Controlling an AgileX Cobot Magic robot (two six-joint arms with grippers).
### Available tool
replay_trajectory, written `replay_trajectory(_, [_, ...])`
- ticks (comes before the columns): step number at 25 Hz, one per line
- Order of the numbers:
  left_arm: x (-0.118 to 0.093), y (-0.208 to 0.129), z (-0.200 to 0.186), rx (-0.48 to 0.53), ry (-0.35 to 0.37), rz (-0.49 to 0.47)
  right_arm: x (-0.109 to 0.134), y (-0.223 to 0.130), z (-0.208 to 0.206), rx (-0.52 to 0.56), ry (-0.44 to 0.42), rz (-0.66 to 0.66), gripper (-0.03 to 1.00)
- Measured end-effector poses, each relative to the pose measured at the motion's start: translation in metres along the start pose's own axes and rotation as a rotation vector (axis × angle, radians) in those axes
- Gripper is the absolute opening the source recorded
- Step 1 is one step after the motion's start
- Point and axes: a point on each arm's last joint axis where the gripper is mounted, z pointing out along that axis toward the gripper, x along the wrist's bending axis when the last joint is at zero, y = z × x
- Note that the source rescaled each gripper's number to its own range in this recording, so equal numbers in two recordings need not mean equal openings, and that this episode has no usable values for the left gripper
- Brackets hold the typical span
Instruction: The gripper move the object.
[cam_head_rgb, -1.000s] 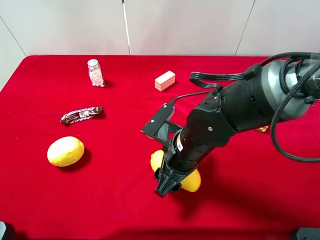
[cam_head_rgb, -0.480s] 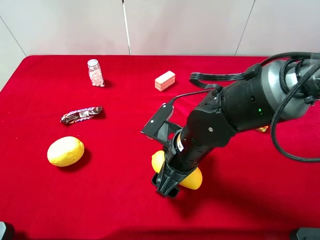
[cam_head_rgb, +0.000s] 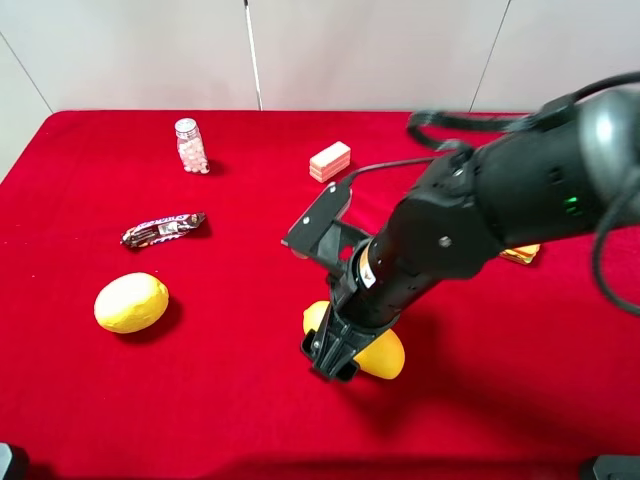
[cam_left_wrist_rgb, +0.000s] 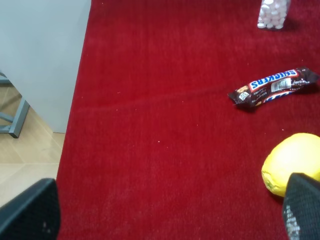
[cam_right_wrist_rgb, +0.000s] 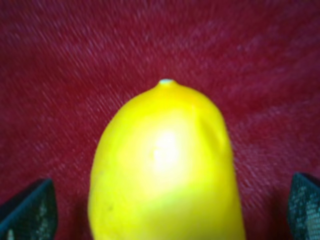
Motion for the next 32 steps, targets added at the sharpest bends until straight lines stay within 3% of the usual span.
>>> replay_trajectory(16, [0.000, 0.000, 0.000, 0.000, 0.000, 0.000, -0.004, -0.012, -0.098, -0.074, -0.052, -0.031, 1.00])
replay_trajectory(32, [0.000, 0.000, 0.000, 0.000, 0.000, 0.000, -0.003, -0.062, -0.192, -0.194, -0.066, -0.015, 1.00])
